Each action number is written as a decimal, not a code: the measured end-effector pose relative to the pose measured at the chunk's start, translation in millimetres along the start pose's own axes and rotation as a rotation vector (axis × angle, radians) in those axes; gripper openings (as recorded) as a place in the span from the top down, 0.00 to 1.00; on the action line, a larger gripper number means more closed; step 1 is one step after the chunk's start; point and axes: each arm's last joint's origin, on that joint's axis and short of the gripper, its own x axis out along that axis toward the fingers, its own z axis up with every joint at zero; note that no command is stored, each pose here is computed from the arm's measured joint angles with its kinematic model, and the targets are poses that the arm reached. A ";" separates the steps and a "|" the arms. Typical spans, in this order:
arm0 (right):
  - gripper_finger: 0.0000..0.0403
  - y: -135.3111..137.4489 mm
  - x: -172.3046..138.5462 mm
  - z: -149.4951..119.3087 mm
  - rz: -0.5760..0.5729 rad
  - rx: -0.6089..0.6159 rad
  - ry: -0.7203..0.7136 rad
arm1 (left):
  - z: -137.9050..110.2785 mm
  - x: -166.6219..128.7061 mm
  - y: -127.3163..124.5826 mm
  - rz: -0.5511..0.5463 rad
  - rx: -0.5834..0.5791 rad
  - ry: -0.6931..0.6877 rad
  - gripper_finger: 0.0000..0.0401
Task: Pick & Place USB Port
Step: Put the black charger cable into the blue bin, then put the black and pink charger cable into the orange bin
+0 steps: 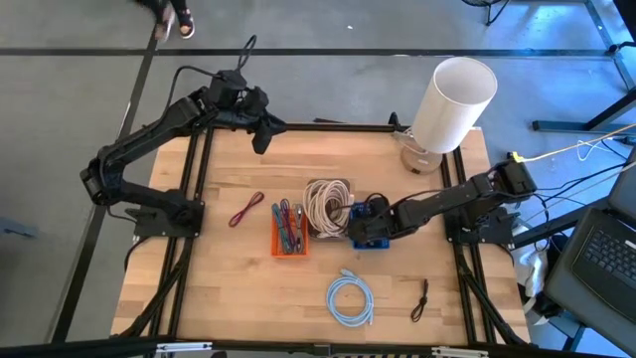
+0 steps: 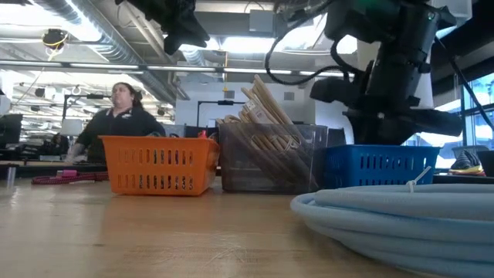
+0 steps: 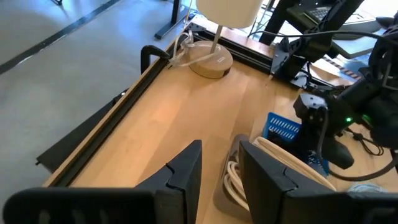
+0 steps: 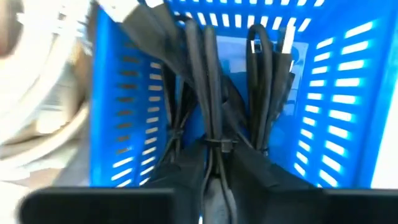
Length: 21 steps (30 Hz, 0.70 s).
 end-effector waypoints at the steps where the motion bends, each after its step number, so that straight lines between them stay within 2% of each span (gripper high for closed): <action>1: 0.80 0.2 -2.4 0.6 0.009 0.008 0.001 | 0.0 0.0 0.0 0.000 0.000 0.000 0.76; 6: 0.66 -0.5 -16.0 4.2 0.050 0.023 0.000 | 0.0 0.0 0.0 0.000 0.000 0.000 0.76; 11: 0.63 -4.4 -34.1 10.7 0.091 0.034 -0.049 | -0.1 0.1 0.1 0.003 -0.002 0.001 0.76; 16: 0.64 -6.7 -70.4 18.5 0.140 0.023 -0.230 | -5.4 -0.1 0.4 0.011 -0.046 0.053 0.76; 21: 0.67 -11.0 -125.6 26.9 0.155 -0.070 -0.464 | -16.6 -1.2 0.5 0.026 -0.109 0.162 0.76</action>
